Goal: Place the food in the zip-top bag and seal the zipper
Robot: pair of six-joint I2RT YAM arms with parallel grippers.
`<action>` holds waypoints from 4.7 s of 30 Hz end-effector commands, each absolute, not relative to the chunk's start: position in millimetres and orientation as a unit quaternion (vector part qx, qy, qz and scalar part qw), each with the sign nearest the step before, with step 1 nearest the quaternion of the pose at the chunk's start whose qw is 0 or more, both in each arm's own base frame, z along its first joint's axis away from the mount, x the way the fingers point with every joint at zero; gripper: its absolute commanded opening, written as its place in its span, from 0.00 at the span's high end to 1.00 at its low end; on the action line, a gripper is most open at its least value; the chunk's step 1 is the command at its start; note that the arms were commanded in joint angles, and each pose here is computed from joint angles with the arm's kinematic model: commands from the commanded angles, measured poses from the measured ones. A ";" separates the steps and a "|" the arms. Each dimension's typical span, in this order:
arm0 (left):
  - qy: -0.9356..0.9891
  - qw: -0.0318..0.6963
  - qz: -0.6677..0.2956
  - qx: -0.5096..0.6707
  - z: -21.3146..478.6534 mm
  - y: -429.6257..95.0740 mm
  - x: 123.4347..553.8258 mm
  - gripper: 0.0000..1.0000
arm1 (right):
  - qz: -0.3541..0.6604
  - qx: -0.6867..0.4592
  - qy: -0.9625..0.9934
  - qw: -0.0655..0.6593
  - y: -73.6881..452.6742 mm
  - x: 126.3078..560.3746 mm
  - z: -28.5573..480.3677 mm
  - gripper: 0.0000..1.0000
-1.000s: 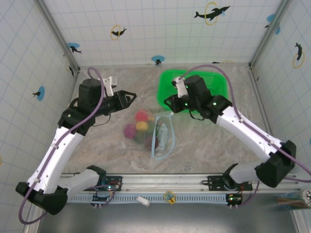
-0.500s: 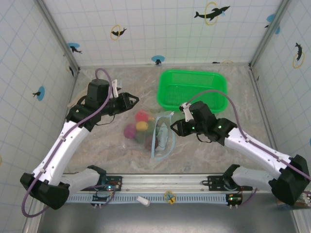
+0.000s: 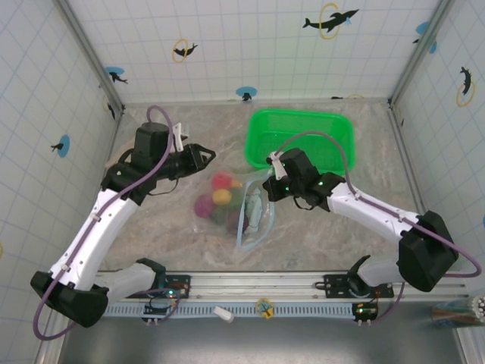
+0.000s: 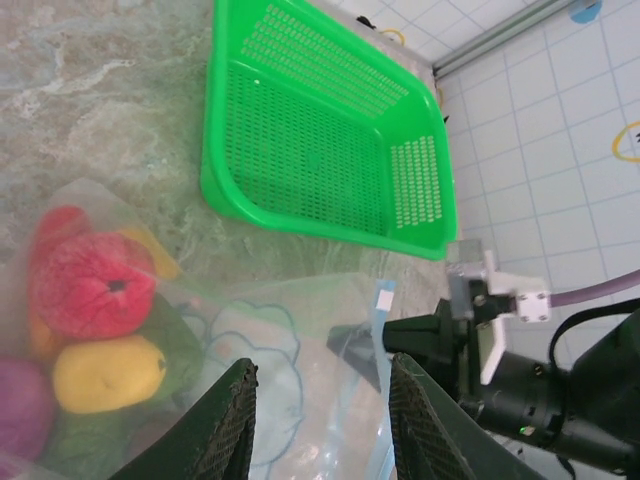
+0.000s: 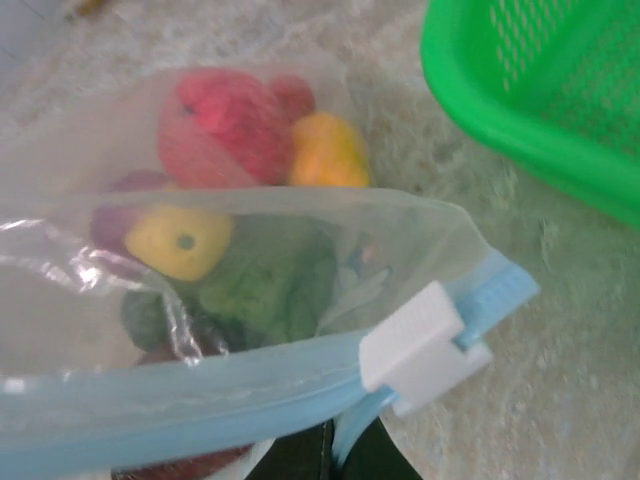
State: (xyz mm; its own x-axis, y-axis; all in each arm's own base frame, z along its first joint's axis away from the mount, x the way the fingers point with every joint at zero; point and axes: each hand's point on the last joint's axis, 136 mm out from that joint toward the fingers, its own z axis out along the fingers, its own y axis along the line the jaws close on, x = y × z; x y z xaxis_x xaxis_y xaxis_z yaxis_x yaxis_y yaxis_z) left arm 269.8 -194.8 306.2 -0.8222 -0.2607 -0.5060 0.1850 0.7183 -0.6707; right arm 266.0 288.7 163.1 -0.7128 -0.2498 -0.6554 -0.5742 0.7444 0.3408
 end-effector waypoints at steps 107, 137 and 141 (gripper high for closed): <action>0.730 0.505 -0.275 0.368 382.4 -193.3 221.7 0.58 | 0.261 -0.732 0.437 0.452 384.1 208.7 369.1 1.00; 0.657 0.445 -0.418 0.442 357.1 -232.6 185.8 0.72 | 0.268 -0.712 0.475 0.443 376.9 195.8 350.6 1.00; 0.663 0.448 -0.409 0.439 354.0 -230.8 188.1 0.77 | 0.274 -0.703 0.477 0.452 373.3 197.6 353.6 1.00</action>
